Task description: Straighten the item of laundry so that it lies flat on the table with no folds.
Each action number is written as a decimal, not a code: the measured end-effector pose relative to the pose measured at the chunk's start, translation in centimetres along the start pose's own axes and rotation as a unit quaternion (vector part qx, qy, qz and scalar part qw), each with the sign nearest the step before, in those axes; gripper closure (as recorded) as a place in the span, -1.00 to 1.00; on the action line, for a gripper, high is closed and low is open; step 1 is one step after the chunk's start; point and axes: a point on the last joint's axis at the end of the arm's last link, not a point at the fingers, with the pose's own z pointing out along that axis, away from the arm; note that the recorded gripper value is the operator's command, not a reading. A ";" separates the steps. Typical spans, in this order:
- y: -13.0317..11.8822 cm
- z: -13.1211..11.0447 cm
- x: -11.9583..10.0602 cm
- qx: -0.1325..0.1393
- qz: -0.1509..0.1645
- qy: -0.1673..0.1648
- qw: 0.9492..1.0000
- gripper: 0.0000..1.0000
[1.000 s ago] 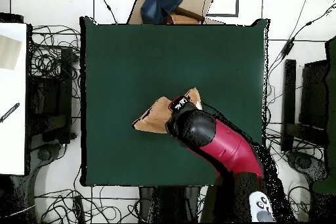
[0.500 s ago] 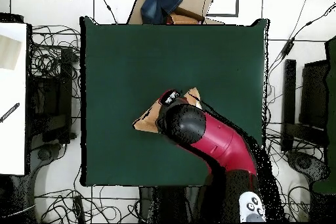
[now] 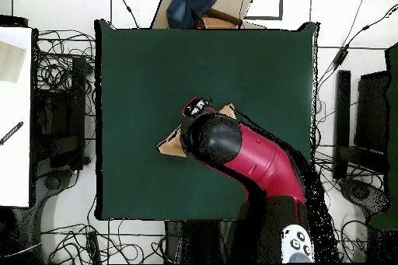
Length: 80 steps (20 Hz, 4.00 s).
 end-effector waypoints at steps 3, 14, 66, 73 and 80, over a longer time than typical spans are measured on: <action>0.1 0.4 -0.4 0.000 -0.001 -0.001 1.000 -1.00; -0.4 3.3 -0.4 0.009 0.001 0.009 1.000 -1.00; -1.2 1.3 -1.8 0.003 0.011 -0.024 1.000 -1.00; 0.9 -0.6 -0.9 -0.007 -0.006 -0.037 0.999 -1.00; 1.2 -1.9 -1.2 -0.011 -0.008 -0.047 0.999 -1.00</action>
